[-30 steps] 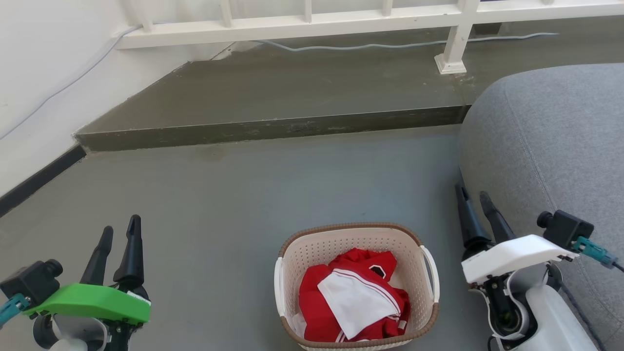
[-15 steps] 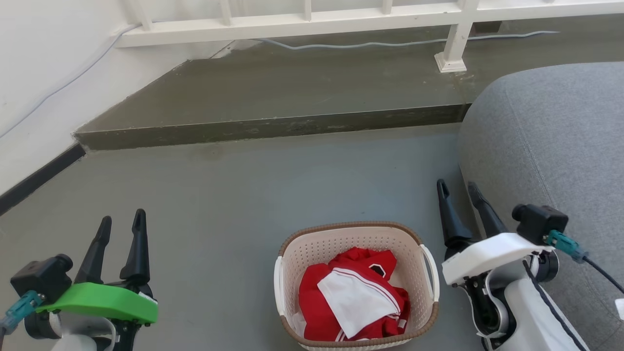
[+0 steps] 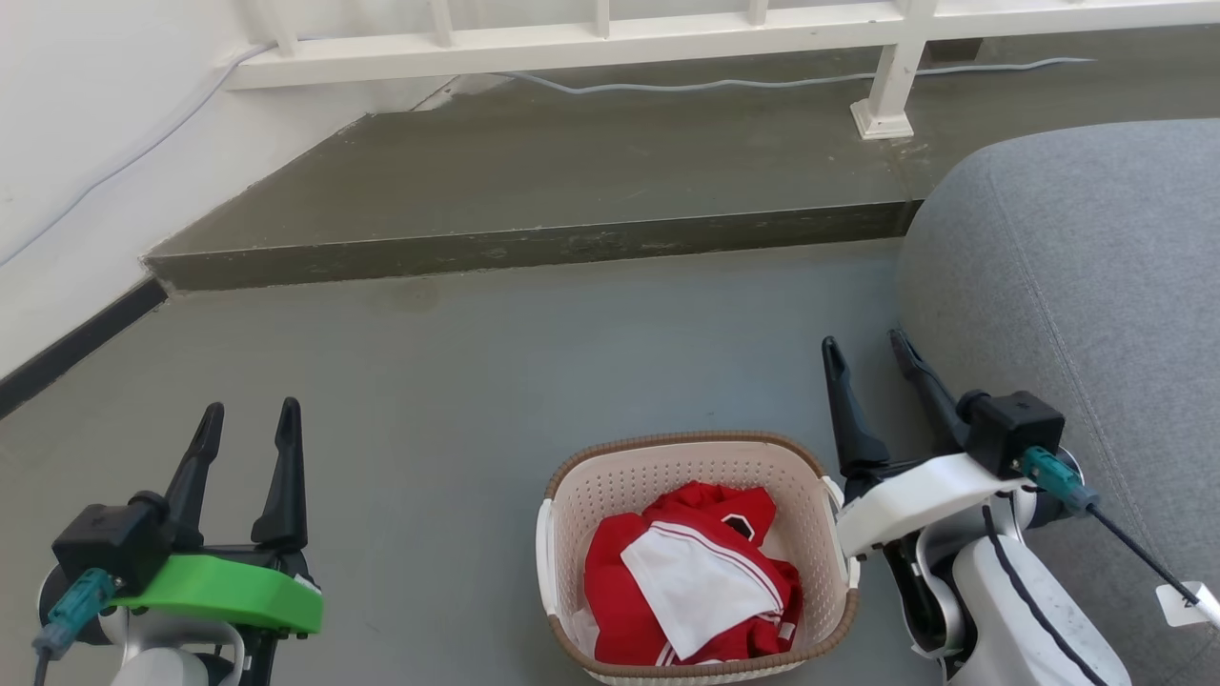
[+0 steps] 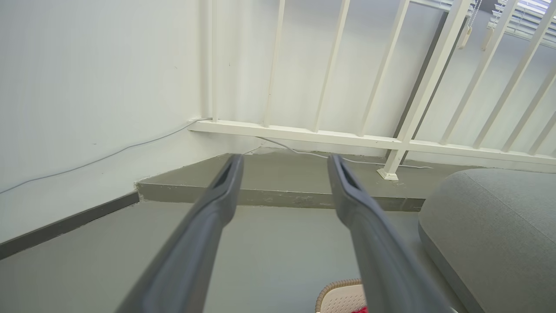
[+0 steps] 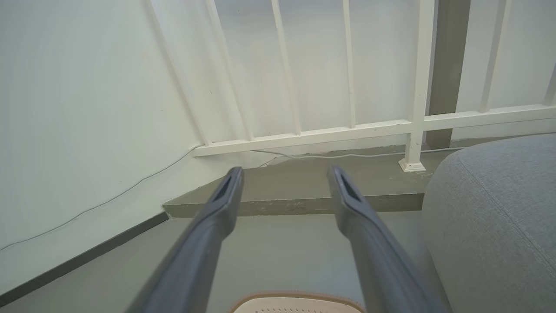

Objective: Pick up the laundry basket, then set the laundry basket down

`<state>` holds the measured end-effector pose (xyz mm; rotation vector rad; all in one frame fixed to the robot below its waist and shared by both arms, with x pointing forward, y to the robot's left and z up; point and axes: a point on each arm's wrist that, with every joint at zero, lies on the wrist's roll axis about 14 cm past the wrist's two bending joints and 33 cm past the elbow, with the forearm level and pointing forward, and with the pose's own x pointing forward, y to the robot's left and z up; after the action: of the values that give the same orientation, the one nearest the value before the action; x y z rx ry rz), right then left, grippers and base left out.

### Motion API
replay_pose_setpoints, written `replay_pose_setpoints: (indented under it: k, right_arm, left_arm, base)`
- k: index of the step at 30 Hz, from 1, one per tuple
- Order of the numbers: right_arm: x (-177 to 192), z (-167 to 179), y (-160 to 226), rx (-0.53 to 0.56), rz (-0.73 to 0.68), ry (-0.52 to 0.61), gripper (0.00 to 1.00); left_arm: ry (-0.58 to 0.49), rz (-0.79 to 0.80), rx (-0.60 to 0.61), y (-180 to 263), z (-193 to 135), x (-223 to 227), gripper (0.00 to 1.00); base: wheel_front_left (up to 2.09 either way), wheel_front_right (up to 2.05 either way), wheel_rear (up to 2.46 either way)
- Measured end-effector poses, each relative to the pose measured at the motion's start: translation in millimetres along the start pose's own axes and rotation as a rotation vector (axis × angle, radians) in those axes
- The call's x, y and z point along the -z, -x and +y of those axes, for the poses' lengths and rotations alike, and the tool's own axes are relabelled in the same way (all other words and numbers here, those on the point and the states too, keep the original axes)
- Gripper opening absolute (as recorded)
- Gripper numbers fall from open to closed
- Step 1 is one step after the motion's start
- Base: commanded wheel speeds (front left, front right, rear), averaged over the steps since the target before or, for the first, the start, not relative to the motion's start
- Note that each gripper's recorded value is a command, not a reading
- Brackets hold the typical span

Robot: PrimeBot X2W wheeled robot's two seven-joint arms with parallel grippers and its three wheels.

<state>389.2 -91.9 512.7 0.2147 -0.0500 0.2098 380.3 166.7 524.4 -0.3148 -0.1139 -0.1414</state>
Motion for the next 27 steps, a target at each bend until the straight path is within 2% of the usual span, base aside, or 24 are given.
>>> replay_pose_setpoints:
  k: [4, 27]
  right_arm:
    - [-0.7, 6.0, 0.1, -0.02, -0.009, 0.031, 1.0]
    - [0.0, 5.5, 0.4, -0.018, -0.008, 0.031, 1.0]
  left_arm:
    - [-0.04, -0.009, 0.01, 0.0, -1.6, -2.3, 1.0]
    - [-0.034, -0.008, 0.013, -0.5, -3.9, -0.6, 1.0]
  base:
    - [0.0, 0.0, 0.0]
    - [0.0, 0.0, 0.0]
